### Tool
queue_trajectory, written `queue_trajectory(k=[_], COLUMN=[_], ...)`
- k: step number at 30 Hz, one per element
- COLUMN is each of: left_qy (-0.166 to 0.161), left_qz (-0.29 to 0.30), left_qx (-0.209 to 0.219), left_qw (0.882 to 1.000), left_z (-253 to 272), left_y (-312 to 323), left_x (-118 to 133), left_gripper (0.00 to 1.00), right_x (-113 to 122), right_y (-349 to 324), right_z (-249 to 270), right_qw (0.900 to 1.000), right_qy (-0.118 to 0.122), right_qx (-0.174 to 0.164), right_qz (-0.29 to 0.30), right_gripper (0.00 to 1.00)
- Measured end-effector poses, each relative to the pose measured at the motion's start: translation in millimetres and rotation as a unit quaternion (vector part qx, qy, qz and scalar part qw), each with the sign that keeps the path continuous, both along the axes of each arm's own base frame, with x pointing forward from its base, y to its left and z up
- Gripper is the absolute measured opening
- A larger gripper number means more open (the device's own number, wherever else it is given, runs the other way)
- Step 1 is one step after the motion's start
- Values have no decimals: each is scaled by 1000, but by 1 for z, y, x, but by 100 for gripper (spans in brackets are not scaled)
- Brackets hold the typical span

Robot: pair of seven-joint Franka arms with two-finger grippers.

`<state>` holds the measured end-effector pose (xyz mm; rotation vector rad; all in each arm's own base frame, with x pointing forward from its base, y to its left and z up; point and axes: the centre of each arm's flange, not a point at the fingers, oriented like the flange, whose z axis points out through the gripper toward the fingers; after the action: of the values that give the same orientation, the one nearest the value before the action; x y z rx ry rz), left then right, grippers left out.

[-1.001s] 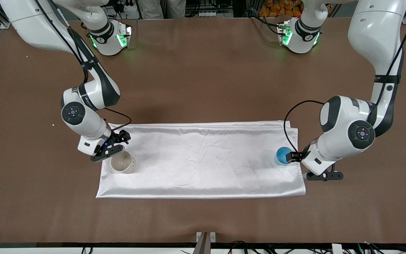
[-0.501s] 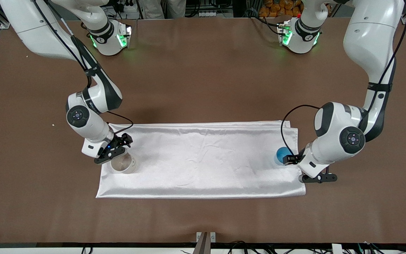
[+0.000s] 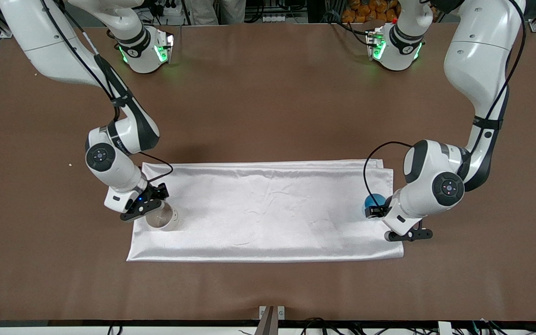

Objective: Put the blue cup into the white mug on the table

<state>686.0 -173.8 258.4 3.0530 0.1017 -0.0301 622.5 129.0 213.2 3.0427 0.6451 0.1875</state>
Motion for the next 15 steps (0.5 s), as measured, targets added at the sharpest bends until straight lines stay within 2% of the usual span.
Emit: queue_trajectory(k=[10, 15], left_qy=[-5, -1], left_qz=[2, 1], left_qx=[1, 3], left_qw=[1000, 1000], left_z=[21, 26], left_y=[3, 4], left_x=[1, -1], left_gripper=[74, 77], right_x=[0, 1], right_y=[1, 1], right_z=[0, 1], right_qw=[1000, 1000], right_qy=[-1, -1], right_qx=[0, 0], right_qz=[0, 0], right_gripper=[9, 9])
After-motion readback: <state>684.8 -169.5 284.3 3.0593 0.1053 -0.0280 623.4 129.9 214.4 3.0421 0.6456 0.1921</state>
